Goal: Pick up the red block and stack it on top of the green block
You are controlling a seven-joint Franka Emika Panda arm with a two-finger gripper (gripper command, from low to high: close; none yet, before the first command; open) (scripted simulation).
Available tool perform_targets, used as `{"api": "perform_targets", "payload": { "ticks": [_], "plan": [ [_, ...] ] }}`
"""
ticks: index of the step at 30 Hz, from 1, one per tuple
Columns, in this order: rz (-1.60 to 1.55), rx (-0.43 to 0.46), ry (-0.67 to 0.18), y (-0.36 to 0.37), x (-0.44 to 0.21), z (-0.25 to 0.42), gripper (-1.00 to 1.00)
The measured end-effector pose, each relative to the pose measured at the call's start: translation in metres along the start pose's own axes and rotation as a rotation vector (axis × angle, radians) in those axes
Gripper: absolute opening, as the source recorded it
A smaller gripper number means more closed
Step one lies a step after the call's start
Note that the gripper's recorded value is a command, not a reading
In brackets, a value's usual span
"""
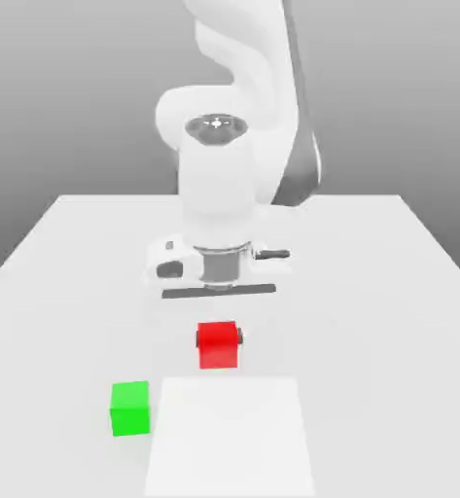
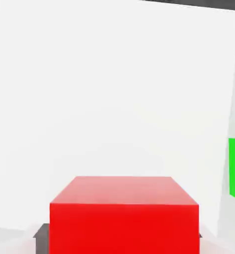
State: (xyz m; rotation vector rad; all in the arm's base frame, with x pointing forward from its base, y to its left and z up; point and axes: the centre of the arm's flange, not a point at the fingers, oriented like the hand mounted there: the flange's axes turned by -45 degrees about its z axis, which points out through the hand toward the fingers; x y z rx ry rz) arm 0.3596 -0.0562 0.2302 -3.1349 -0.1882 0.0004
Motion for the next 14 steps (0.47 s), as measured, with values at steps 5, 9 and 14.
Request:
{"api": "perform_targets", "payload": {
  "ticks": [5, 9, 14],
  "plan": [
    [-0.011, 0.0, 0.0, 0.074, 0.003, -0.01, -1.0],
    [-0.018, 0.001, 0.0, 0.081, 0.005, 0.027, -1.0],
    [-0.019, 0.0, 0.0, 0.081, 0.004, 0.045, 1.0]
  ]
}}
